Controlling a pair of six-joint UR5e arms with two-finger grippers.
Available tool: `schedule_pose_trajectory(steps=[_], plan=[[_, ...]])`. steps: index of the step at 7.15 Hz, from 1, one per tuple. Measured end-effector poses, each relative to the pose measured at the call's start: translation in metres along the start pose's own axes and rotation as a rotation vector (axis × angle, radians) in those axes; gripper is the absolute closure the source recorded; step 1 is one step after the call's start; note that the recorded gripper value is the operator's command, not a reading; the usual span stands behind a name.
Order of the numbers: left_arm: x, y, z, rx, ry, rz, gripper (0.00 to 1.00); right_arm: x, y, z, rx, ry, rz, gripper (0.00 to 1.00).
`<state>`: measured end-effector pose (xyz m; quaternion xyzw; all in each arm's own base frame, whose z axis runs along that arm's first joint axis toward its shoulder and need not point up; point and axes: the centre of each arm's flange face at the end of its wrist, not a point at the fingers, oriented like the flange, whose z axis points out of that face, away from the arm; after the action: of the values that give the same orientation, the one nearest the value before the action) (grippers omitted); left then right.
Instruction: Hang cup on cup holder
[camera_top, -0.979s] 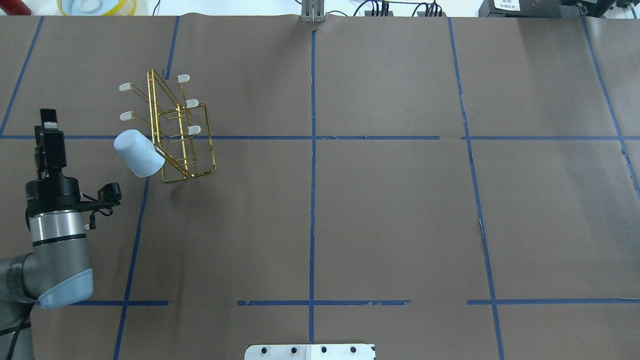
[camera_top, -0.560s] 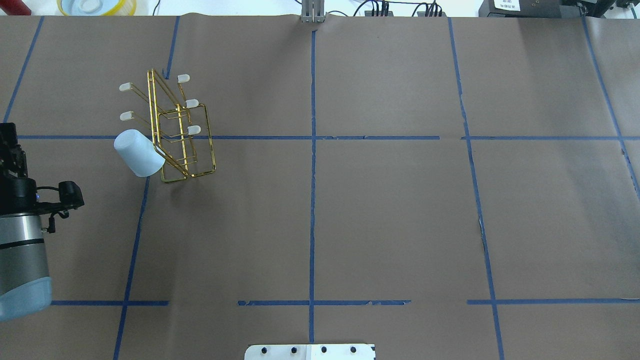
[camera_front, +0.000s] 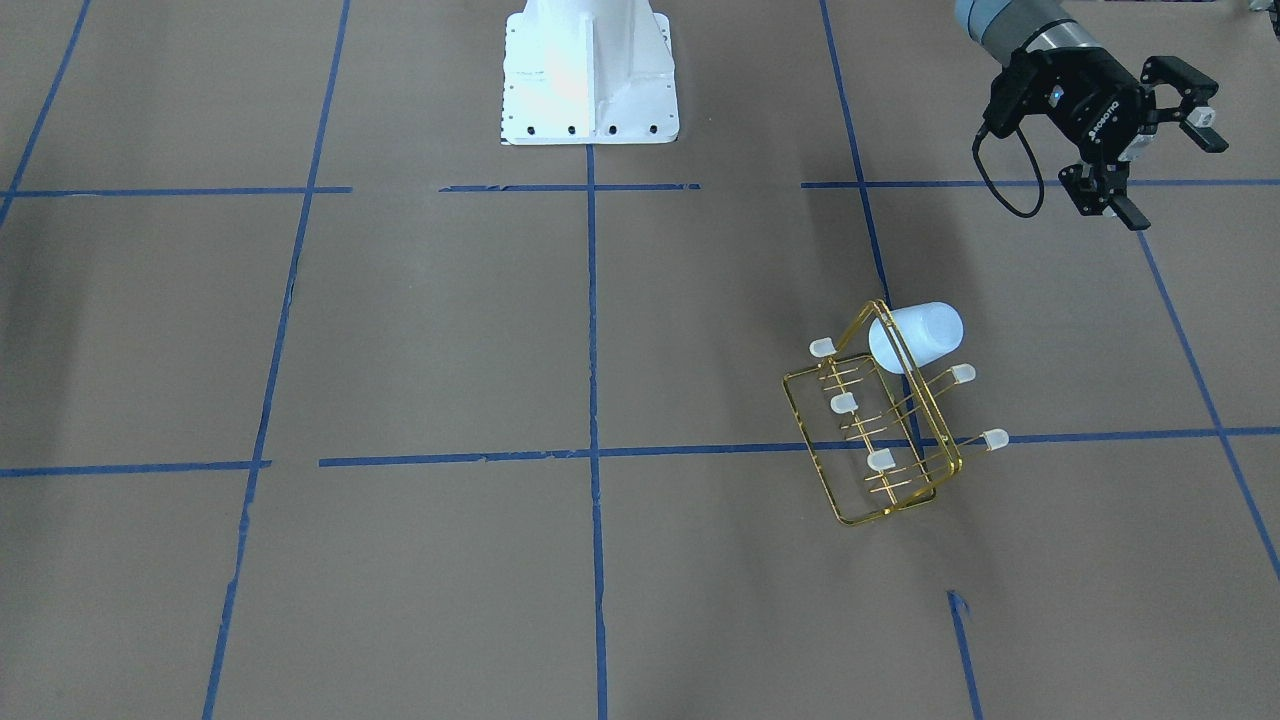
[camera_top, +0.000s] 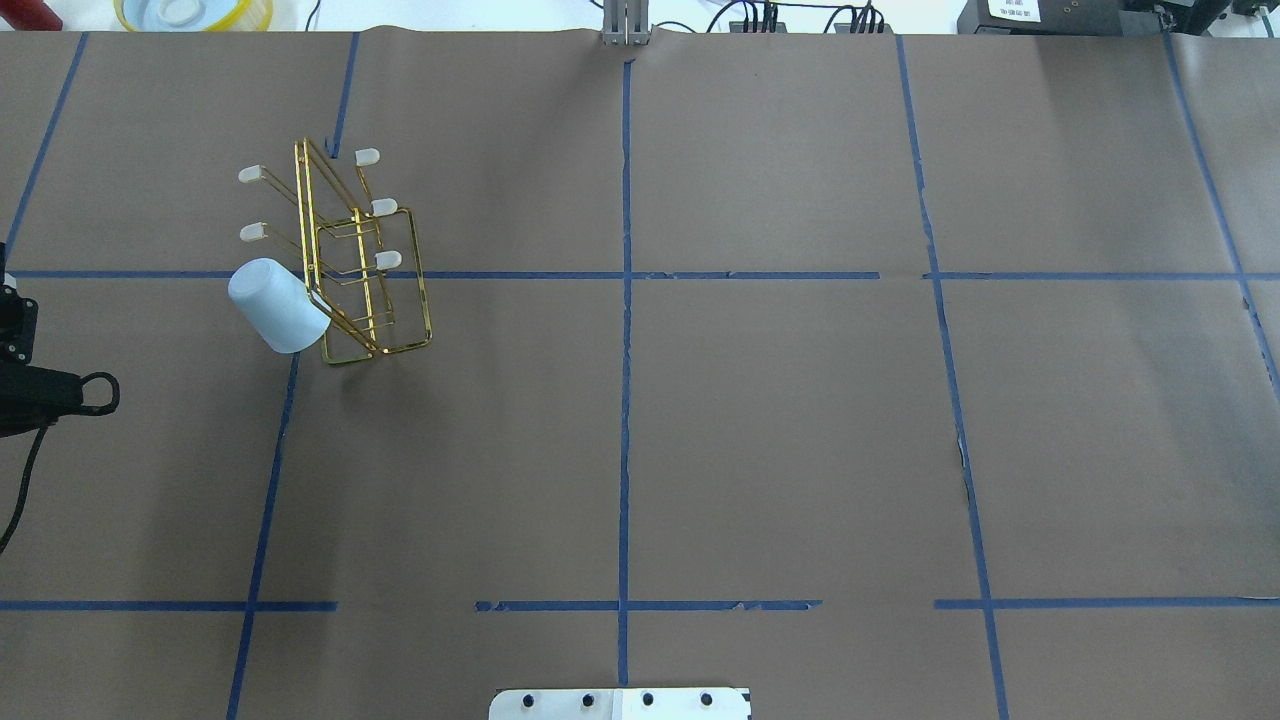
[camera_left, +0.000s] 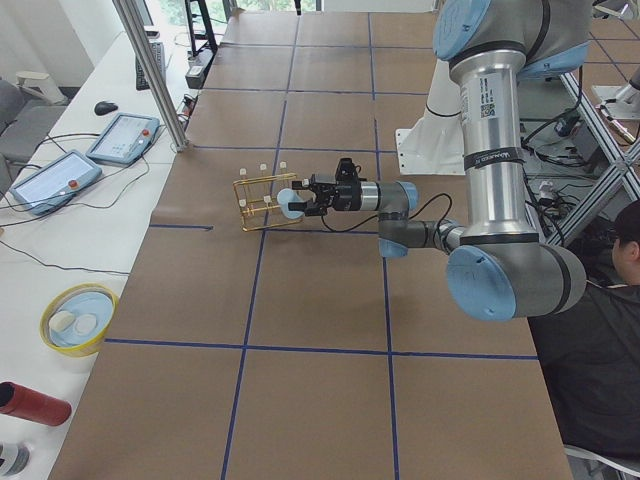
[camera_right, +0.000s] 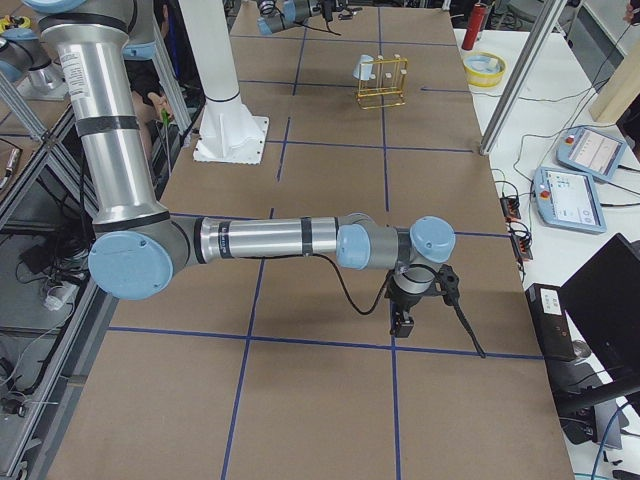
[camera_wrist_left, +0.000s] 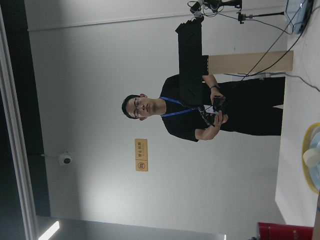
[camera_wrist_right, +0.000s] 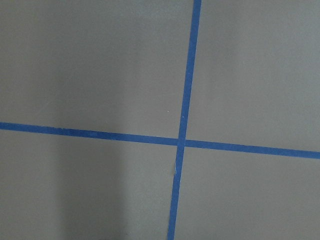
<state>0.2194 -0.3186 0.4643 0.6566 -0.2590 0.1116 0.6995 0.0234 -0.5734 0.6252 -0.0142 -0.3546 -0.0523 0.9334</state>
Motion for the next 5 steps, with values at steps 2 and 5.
schedule_pose_trajectory(steps=[2, 5], plan=[[-0.015, 0.015, -0.003, 0.056, 0.034, -0.244, 0.00, 0.000, 0.000, 0.000, 0.000, 0.000, 0.000, 0.00], [-0.021, 0.009, 0.005, 0.102, 0.075, -0.239, 0.00, 0.000, 0.000, 0.000, 0.000, 0.000, 0.000, 0.00]])
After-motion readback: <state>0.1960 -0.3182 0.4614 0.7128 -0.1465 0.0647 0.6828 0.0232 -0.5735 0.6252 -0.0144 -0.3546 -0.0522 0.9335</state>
